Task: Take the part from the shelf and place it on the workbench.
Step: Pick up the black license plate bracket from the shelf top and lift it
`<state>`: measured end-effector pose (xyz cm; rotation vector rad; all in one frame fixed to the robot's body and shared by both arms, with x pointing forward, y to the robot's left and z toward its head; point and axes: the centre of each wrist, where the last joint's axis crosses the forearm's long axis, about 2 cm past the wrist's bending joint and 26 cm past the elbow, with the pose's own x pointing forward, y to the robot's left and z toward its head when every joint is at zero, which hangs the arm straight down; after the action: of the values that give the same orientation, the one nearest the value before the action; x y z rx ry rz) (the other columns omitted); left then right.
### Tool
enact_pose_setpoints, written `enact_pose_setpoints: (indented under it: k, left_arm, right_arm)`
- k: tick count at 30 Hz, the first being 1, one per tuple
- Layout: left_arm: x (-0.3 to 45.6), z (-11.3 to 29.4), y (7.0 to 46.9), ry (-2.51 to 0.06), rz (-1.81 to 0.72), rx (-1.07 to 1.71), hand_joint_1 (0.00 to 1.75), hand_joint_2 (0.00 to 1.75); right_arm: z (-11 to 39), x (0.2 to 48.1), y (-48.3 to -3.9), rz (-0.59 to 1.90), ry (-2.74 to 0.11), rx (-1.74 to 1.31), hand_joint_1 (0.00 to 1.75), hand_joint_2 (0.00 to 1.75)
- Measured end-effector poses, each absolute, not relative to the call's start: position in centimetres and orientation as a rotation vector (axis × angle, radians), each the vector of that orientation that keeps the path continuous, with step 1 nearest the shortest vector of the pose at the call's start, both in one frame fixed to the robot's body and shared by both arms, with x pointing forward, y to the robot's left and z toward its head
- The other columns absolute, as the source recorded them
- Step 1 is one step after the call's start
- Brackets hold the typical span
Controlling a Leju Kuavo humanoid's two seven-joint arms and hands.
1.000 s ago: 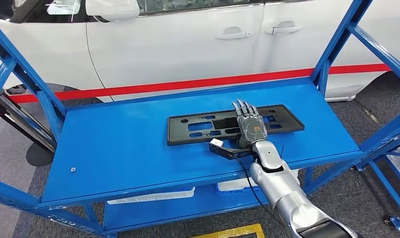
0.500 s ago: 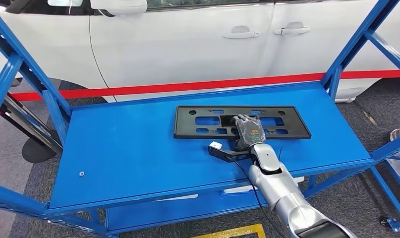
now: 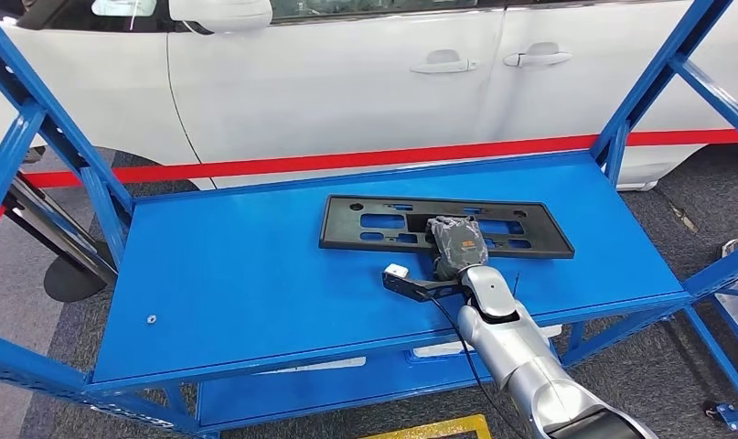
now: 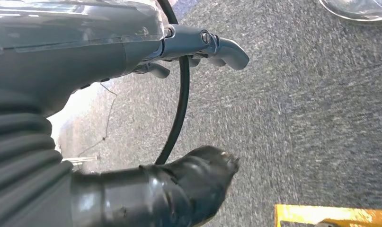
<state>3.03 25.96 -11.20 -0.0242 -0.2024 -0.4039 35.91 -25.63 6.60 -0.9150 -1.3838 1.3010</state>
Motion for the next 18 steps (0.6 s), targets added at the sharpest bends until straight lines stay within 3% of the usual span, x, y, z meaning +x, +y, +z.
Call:
enact_pose_setpoints:
  k: [18]
  left_arm:
    - [3.02, -11.20, 25.98, -0.207, -0.413, -0.019, 0.00, 1.75]
  right_arm:
    - [6.61, 35.89, -25.45, 1.319, -1.396, -0.904, 1.75, 1.75]
